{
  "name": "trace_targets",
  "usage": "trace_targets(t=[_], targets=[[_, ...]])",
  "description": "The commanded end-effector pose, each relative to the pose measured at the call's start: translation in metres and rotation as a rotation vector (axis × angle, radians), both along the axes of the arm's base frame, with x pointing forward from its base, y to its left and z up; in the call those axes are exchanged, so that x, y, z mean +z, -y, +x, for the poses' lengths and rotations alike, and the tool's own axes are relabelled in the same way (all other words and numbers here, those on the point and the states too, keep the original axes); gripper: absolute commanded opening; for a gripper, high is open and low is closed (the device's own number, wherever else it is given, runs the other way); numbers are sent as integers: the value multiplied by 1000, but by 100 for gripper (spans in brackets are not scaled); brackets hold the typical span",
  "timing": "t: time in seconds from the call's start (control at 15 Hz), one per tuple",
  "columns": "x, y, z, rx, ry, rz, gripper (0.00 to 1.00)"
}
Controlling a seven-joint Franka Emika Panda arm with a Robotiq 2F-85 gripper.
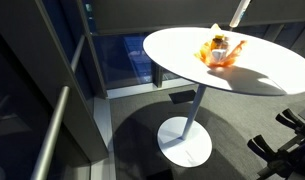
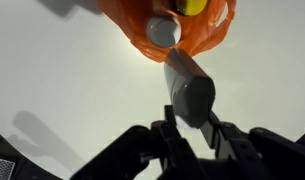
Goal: Remove the white container on the left from the plastic bag and put it on the table
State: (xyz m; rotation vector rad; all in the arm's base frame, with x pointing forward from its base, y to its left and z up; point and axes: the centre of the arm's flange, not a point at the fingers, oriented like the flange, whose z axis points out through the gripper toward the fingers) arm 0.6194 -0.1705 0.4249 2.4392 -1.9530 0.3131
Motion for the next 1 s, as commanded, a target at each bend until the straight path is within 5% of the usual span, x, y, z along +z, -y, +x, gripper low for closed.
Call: trace_targets(t=[0.0,0.93], targets=[[2,22,1,-79,-8,19,10],[-65,80,-8,-227,-76,47,10]])
